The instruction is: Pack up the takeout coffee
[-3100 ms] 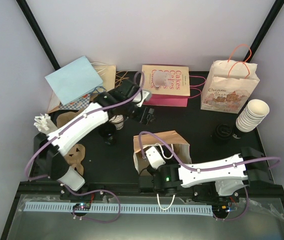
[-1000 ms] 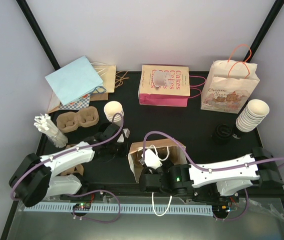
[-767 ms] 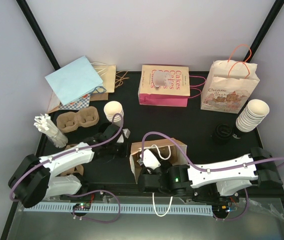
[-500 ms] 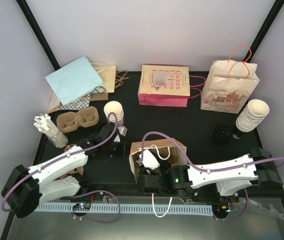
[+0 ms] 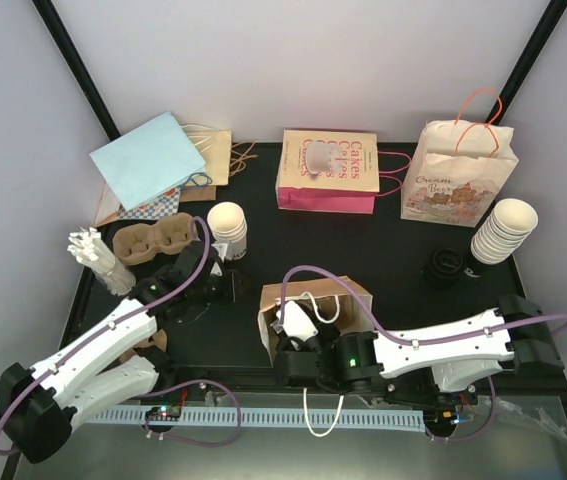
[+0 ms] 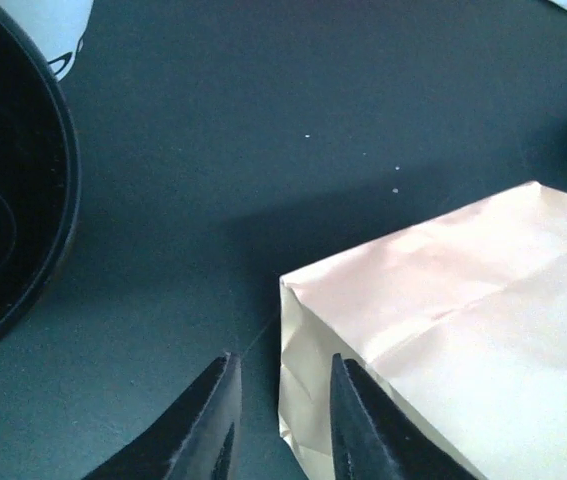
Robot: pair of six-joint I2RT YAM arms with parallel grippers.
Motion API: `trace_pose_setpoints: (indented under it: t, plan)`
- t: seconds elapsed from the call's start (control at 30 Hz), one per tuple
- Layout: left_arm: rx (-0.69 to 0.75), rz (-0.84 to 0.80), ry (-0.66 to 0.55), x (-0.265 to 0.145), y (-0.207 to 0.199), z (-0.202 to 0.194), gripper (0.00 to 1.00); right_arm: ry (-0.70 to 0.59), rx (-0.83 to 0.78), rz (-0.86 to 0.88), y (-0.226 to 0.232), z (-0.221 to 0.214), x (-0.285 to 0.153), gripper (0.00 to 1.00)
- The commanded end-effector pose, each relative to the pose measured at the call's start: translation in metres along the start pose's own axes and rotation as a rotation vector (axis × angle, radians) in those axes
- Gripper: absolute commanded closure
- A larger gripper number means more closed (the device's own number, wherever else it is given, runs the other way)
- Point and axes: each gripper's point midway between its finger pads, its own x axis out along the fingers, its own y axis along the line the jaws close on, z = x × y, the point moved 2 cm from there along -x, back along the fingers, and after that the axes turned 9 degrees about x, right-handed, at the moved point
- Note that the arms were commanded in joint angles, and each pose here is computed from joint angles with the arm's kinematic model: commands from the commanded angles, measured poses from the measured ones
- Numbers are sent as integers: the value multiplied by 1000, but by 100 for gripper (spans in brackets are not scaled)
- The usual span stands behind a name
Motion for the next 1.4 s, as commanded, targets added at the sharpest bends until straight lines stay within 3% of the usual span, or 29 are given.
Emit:
trace_pose_setpoints:
  t: [0.0,0.13,0.3,0.37,1.0,1.37]
  plan:
    - [18,-19,-37,-4,-8,21,70,83,-34,49,16,-26,7,60]
    - [29,-36,4,4,-11,24,58,98,-52,47,20,-35,7,60]
    - [26,-71,62,18,-16,22,31,102,-73,44,27,-45,6,60]
    - [27,-84,85,23,-18,20,24,101,-84,38,29,-48,7,60]
    - [101,-138,153,65,-37,55,18,-41,-118,-60,6,-13,-12,59]
    - [131,-181,199,92,-42,59,18,-3,-9,-46,-16,-23,-13,59]
